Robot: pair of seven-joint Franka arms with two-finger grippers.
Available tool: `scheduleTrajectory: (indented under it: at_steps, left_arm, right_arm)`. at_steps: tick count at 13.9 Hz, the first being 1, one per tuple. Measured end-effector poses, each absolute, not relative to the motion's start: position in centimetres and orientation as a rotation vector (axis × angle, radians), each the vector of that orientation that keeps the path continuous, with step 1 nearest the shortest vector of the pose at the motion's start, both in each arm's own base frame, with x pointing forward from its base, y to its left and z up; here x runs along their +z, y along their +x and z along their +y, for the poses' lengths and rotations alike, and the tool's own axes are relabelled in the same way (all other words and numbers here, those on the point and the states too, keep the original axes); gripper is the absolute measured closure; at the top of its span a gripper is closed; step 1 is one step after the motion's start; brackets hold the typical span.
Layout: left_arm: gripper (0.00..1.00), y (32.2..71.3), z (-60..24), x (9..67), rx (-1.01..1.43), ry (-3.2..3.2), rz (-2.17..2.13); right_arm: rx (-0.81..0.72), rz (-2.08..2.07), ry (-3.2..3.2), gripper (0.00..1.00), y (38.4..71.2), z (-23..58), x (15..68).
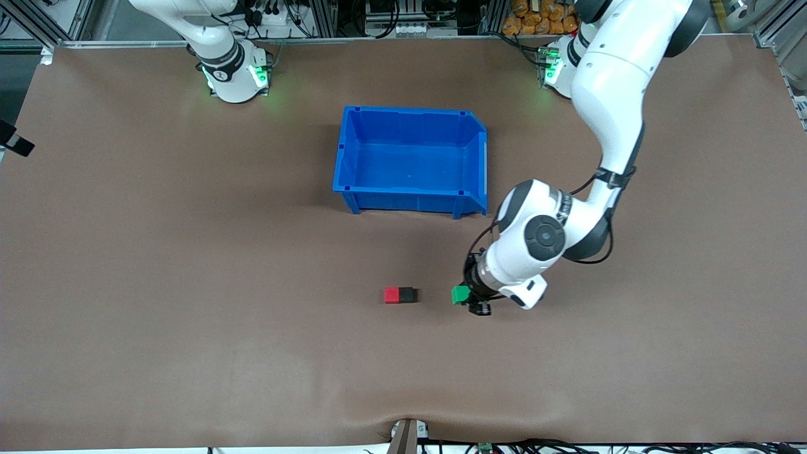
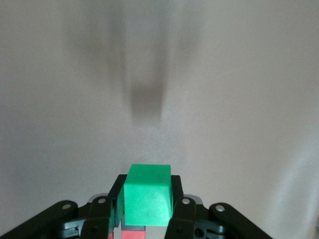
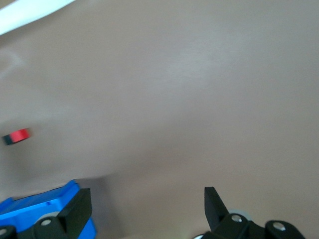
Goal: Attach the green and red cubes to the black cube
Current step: 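Carry the green cube with the left gripper toward the black cube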
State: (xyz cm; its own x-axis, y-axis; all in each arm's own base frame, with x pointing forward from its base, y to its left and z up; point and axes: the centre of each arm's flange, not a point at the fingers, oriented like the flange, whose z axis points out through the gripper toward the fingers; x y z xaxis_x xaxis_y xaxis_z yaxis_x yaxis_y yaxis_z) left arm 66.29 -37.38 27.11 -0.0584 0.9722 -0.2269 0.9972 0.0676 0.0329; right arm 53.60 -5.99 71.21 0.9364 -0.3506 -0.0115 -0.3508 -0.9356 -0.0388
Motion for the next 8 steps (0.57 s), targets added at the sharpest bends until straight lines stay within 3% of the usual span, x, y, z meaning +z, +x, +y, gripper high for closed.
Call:
scheduleTrajectory:
  at_steps: [8]
  left_arm:
    - [0.61, 64.2, -43.3, 20.7, -0.080, 2.077, 2.180]
  right_arm:
    - [-0.016, 0.277, -3.188, 0.00, 51.2, -5.3, 70.3]
